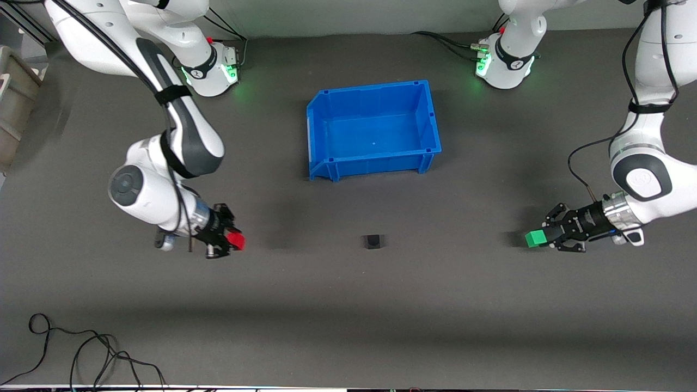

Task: Attach green and red cubes to black cube
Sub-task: 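Carry the red cube with the right gripper while the left gripper carries the green cube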

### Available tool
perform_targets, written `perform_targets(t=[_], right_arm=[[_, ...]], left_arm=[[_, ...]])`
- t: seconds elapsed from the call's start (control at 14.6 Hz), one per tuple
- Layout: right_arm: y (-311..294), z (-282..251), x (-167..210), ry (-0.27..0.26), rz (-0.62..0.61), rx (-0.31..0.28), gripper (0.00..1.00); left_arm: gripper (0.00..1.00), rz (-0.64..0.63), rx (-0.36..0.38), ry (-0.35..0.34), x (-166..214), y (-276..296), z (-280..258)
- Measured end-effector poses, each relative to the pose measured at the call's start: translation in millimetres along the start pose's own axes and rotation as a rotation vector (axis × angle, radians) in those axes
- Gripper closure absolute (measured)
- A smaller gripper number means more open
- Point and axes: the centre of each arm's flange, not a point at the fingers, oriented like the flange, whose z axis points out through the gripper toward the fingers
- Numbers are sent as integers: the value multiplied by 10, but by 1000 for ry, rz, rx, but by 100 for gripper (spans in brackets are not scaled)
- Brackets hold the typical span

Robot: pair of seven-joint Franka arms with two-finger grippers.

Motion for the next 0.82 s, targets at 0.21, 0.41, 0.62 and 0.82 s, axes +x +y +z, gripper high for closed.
perform_targets(t=[0.21,0.41,0.62,0.82], right_arm=[[-176,86,-295,-14,21,-56,59],[-7,448,-802,-8,-51,-125,59],[372,899,-1442,38,-111,-162,59],[564,1176,-1929,28,-110,-161,59]], left_arm=[[63,58,38,-12,-684,175,300],[63,146,99,-19,-1326,169,893],[63,205,132,-7,-1796,115,1445],[63,266,165,0,-2112,-3,1915]])
